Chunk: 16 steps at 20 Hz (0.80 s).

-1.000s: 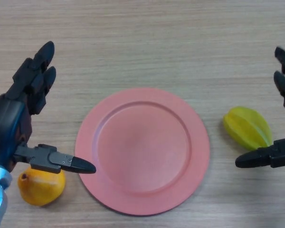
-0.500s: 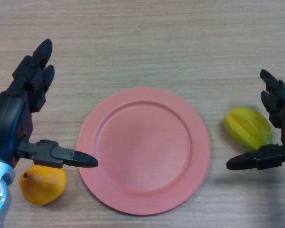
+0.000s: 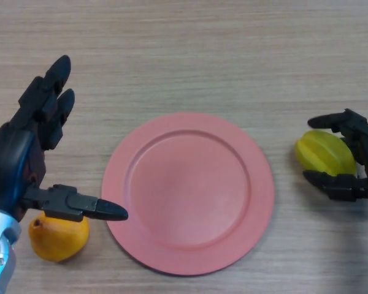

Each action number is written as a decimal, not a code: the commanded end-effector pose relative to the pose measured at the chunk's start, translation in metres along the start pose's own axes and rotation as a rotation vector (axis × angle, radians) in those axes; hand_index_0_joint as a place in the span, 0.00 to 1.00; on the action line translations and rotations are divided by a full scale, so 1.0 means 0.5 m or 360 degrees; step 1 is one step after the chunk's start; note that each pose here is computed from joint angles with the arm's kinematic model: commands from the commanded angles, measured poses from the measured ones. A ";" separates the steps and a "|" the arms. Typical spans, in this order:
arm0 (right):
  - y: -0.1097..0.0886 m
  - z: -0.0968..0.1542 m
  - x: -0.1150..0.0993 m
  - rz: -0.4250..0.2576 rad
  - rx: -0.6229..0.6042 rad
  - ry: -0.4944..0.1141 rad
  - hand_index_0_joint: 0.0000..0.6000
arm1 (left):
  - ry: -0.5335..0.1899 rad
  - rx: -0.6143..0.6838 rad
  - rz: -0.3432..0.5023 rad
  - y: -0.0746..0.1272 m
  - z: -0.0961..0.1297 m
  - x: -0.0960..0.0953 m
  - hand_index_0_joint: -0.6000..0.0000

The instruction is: Pick up the yellow starfruit and place it on the plate

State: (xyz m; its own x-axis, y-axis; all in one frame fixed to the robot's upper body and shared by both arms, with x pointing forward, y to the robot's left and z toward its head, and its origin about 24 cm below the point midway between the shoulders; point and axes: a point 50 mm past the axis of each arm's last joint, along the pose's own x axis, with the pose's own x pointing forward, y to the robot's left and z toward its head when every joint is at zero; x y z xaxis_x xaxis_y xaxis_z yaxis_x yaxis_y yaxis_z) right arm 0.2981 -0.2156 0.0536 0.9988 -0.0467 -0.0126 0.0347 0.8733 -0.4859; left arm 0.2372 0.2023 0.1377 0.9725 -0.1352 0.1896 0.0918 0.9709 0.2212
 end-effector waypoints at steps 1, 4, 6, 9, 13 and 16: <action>-0.042 0.061 0.012 -0.0147 -0.0095 -0.0333 1.00 | -0.0309 0.0095 0.0119 0.038 0.068 -0.008 1.00; -0.054 0.095 0.015 -0.0172 -0.0080 -0.0398 1.00 | -0.0327 0.0119 0.0128 0.040 0.070 -0.007 1.00; -0.055 0.130 0.010 -0.0156 -0.0044 -0.0445 1.00 | -0.0341 0.0099 0.0132 0.038 0.071 -0.008 1.00; -0.036 0.177 0.006 -0.0086 -0.0063 -0.0564 1.00 | -0.0351 0.0077 0.0131 0.041 0.076 -0.008 1.00; 0.038 0.217 -0.004 0.0127 0.0153 -0.0585 1.00 | -0.0425 0.0050 0.0169 0.057 0.088 -0.011 1.00; 0.110 0.203 -0.008 0.0285 0.0267 -0.0473 1.00 | -0.0446 0.0063 0.0187 0.063 0.086 -0.005 1.00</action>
State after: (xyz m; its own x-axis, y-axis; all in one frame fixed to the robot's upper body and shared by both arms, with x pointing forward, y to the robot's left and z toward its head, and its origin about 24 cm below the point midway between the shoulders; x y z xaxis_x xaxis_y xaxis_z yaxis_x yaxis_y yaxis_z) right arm 0.2939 -0.1112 0.0821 0.9581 0.2863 -0.0109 -0.2689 0.8854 -0.3791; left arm 0.2382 0.2140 0.1469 0.9650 -0.0957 0.2443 0.0488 0.9803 0.1913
